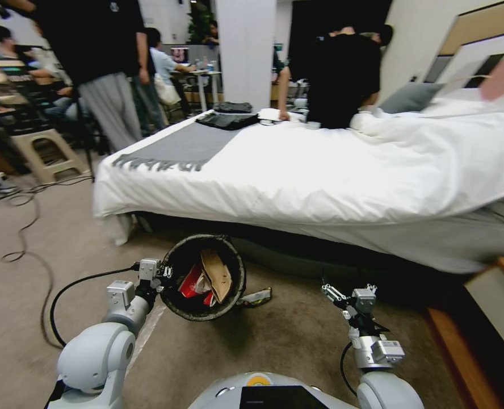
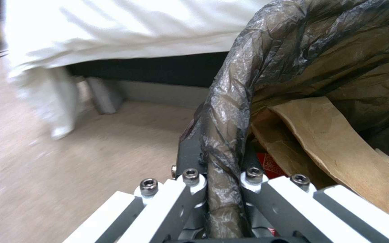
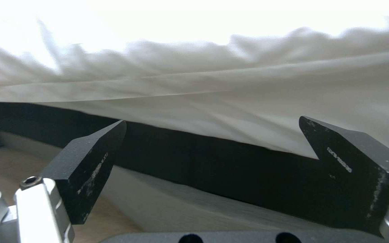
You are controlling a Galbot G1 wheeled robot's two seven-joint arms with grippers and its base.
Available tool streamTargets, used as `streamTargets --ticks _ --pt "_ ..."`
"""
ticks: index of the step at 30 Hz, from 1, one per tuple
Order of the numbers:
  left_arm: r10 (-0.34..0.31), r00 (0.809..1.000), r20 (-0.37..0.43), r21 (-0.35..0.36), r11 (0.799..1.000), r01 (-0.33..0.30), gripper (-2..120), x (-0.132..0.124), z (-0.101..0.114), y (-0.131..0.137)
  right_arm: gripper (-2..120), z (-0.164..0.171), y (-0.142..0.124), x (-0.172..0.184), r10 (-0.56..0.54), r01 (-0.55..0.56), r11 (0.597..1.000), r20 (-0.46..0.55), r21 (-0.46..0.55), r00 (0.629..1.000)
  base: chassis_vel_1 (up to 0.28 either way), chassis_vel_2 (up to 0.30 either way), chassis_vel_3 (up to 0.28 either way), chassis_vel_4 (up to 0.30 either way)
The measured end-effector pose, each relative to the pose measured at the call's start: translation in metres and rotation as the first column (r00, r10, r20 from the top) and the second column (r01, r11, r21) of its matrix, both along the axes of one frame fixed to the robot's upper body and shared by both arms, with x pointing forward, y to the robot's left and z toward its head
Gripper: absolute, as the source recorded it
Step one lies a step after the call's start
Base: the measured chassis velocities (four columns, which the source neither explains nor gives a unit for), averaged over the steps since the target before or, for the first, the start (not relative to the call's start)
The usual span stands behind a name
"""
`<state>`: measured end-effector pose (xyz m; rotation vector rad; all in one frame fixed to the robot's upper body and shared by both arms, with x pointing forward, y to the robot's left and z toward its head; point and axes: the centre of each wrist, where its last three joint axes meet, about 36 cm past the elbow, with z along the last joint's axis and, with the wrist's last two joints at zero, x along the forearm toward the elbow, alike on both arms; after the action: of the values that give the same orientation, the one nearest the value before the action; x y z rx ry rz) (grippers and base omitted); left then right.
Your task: Pick up the trash bin, then pick up the garbage from the floor and place it into the trash bin.
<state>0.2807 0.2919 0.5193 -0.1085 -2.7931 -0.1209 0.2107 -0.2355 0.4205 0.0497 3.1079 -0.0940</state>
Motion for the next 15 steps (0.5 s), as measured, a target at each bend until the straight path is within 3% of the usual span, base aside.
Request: streamTargets --ticks 15 --pt "0.0 1.0 0.002 -0.001 1.0 0.0 1 0.0002 0.0 -0.0004 100 -0.0021 0.0034 -0.0006 0.002 -0.002 1.0 -0.008 0.009 1.0 0.108 0.112 0.103 0.116"
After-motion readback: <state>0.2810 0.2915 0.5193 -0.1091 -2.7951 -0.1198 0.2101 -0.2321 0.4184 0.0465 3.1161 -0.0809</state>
